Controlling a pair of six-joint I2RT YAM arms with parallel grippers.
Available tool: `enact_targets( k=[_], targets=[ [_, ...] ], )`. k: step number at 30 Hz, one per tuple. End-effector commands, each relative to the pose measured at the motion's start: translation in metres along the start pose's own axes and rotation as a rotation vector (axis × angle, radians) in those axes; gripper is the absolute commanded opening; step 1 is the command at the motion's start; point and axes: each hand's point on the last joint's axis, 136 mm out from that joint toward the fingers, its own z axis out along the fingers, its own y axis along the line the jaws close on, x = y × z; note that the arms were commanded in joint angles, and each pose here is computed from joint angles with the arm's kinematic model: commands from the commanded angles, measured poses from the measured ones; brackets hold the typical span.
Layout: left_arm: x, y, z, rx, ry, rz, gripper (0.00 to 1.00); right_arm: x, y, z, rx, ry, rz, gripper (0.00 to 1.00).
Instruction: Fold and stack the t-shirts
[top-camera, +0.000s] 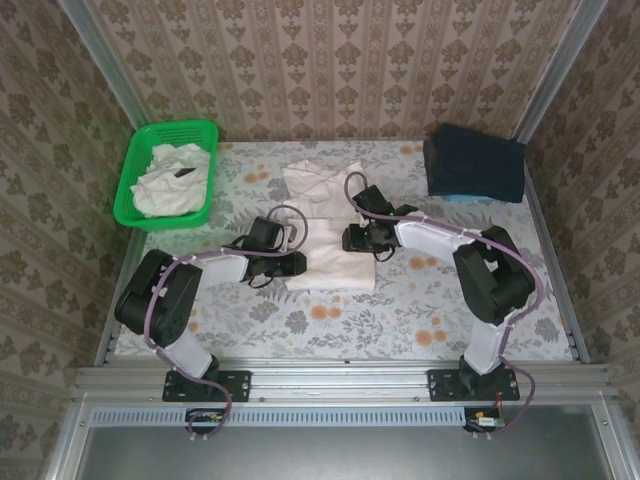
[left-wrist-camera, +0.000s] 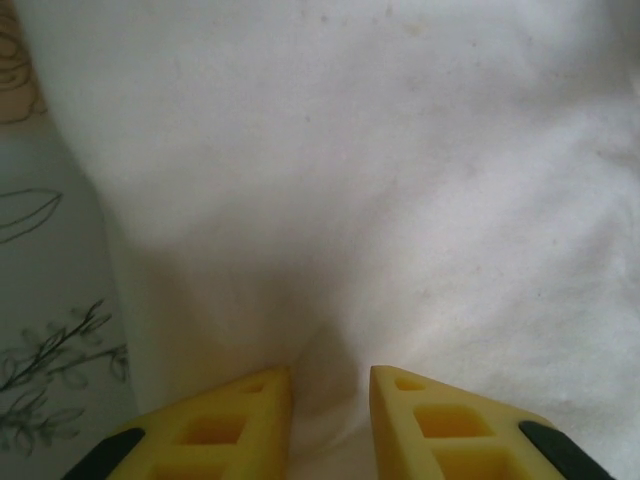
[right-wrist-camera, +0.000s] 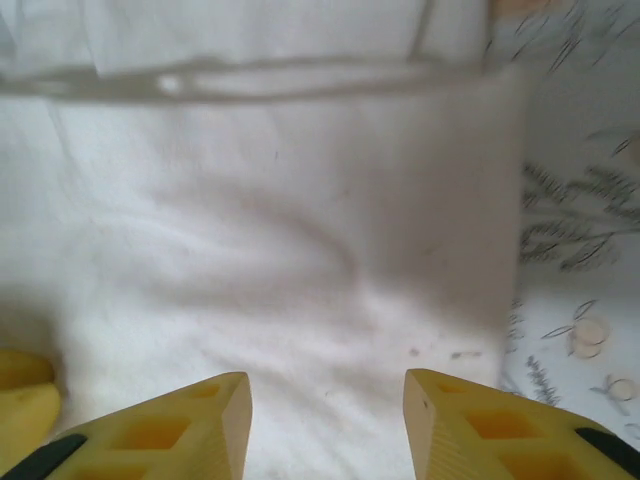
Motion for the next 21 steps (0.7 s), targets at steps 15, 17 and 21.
enact_targets(
  k=[15, 17, 21],
  targets=[
    [0.071, 0.004, -0.028, -0.129, 0.049, 0.055, 0.31, -0.044, -0.020, 0.063, 0.078, 0.044, 0.031, 0.36],
    [0.083, 0.009, -0.031, -0.127, 0.048, 0.048, 0.30, -0.049, -0.019, 0.056, 0.079, 0.033, 0.026, 0.37],
    [0.091, 0.018, -0.035, -0.143, 0.031, 0.043, 0.30, -0.054, -0.013, 0.035, 0.066, 0.014, 0.012, 0.38]
  ],
)
